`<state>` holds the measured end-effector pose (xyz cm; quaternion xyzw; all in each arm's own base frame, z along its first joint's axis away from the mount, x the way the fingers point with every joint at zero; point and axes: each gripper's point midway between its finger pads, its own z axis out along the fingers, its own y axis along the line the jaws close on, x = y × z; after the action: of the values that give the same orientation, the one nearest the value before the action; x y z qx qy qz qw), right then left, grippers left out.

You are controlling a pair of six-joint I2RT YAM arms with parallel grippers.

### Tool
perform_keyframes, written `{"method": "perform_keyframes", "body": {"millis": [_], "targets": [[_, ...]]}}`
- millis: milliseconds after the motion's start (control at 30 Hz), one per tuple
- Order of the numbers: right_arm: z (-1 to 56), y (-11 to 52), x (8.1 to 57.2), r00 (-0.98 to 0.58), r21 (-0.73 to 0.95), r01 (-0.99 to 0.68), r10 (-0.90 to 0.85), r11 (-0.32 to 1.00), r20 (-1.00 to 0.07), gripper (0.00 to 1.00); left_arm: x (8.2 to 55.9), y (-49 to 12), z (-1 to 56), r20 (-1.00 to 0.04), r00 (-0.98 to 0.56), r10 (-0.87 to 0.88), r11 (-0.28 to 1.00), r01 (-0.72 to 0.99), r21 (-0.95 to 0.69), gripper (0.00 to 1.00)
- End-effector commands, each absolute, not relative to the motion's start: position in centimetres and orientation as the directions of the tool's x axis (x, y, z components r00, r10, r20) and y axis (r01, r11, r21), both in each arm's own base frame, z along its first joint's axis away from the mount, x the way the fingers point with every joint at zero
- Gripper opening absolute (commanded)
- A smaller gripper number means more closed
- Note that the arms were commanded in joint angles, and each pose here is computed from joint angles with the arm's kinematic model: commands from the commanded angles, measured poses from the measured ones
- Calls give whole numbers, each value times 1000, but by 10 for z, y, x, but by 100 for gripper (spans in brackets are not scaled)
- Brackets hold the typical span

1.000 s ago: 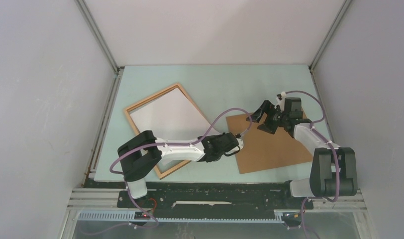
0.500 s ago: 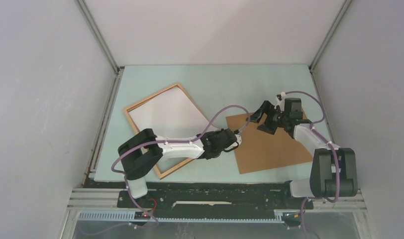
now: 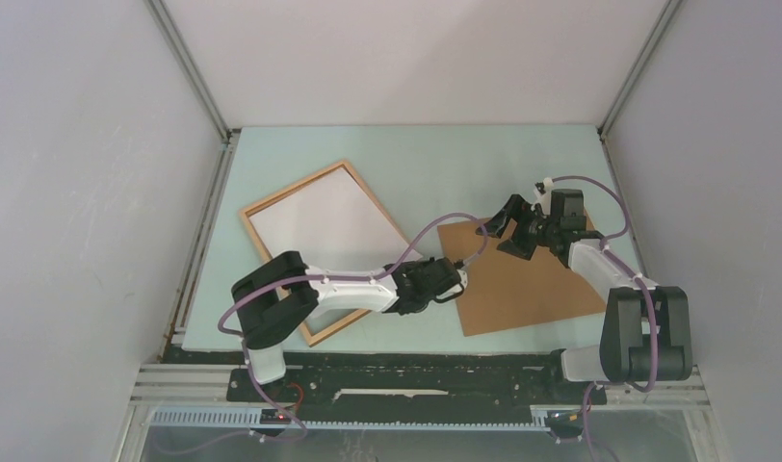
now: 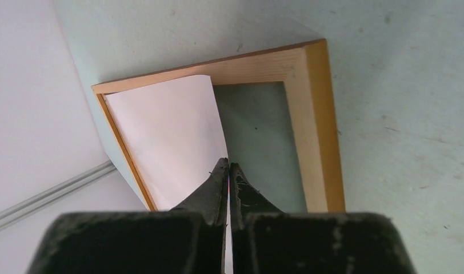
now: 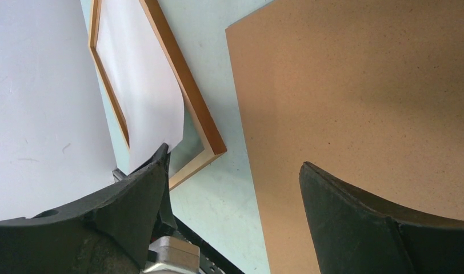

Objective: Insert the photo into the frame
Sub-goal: Turn over the photo from the photo frame.

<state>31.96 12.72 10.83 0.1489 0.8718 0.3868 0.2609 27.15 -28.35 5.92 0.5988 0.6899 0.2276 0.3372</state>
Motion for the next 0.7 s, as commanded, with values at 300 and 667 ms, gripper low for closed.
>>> {"method": "perform_keyframes", "body": {"millis": [300, 667], "targets": [[118, 127, 323, -805, 758, 18, 460, 652, -376, 95, 265, -273, 58, -179, -60, 982, 174, 653, 737, 0], [118, 128, 322, -806, 762, 16, 459, 648, -373, 95, 277, -266, 53, -165, -119, 979, 202, 651, 732, 4]]}}
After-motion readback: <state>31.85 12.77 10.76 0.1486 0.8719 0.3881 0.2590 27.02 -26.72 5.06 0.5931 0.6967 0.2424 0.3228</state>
